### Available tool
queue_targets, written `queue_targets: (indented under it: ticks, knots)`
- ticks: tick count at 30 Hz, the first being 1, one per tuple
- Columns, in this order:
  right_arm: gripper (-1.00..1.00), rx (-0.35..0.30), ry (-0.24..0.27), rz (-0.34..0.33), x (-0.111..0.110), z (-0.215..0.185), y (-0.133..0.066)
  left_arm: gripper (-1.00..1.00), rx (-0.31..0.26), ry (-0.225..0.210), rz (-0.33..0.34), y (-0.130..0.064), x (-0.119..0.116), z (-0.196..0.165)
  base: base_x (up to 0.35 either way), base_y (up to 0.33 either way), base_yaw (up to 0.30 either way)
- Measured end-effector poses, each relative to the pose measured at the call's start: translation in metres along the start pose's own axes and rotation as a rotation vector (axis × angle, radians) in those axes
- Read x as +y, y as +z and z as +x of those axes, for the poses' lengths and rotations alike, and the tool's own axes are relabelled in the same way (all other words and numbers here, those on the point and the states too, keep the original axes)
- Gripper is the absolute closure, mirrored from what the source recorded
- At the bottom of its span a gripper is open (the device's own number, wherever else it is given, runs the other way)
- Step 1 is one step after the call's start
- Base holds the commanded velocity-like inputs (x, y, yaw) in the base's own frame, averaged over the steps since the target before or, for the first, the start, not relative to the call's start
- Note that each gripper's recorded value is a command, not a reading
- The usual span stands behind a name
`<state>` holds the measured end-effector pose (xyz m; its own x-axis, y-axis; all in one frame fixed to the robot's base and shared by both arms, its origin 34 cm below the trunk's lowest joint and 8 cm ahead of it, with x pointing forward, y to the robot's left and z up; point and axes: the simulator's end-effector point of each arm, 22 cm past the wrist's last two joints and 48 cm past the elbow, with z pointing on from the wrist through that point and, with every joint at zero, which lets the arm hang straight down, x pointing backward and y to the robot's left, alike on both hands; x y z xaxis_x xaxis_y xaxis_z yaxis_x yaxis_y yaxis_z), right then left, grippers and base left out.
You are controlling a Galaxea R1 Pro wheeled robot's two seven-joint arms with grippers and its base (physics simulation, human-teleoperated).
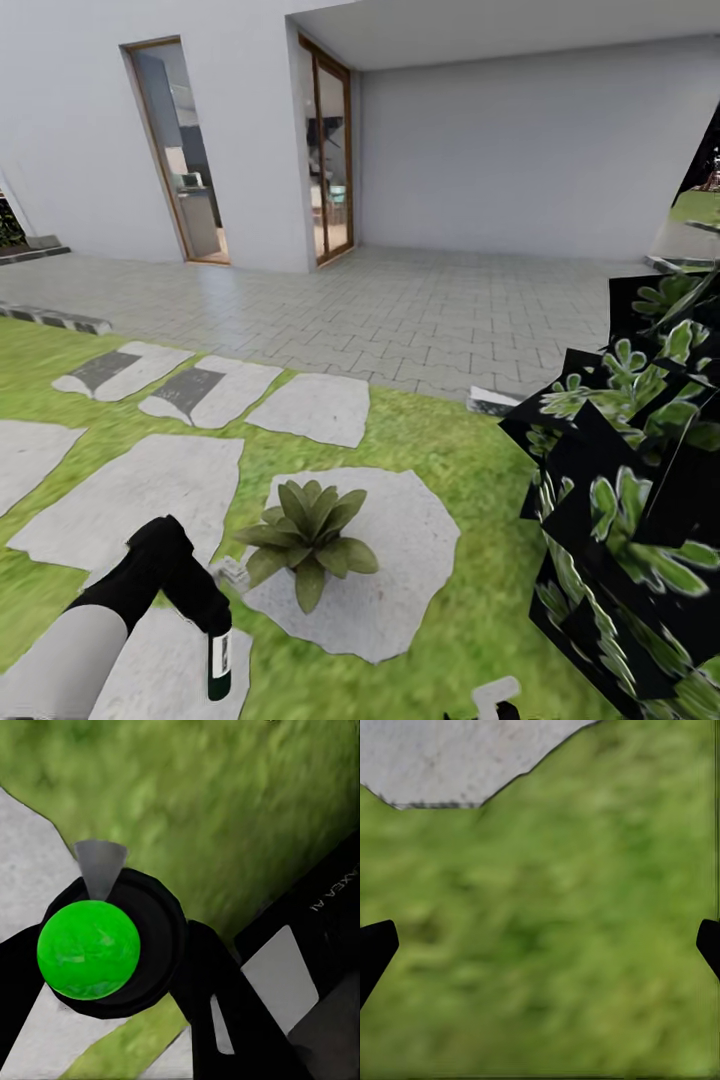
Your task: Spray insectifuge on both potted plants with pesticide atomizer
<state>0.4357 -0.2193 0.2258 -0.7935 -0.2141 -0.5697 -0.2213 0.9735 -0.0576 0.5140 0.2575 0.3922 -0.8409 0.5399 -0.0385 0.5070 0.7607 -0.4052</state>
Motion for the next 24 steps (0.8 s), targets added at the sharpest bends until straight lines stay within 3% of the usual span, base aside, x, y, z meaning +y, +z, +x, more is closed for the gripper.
queue_targets:
  ticks: [4,11,16,24]
  knots:
    - [-1.0,-0.001,0.0,0.0,0.0,0.0,0.0,1.0,0.011,-0.027,-0.015,-0.021,0.007,-0.01,0.0,0.0,-0.125]
    - [-1.0,0.001,-0.002,-0.006,0.001,0.0,0.0,1.0,0.035,-0.013,-0.079,-0.041,0.02,-0.02,0.0,0.0,-0.009]
    - [-1.0,0.001,-0.002,-0.007,0.002,0.0,0.0,1.0,0.049,-0.013,-0.043,-0.039,0.012,-0.016,0.0,0.037,0.0]
    - [-1.0,0.001,-0.002,-0.003,0.001,0.0,0.0,1.0,0.092,-0.009,-0.07,-0.035,0.016,-0.005,0.0,0.284,0.0]
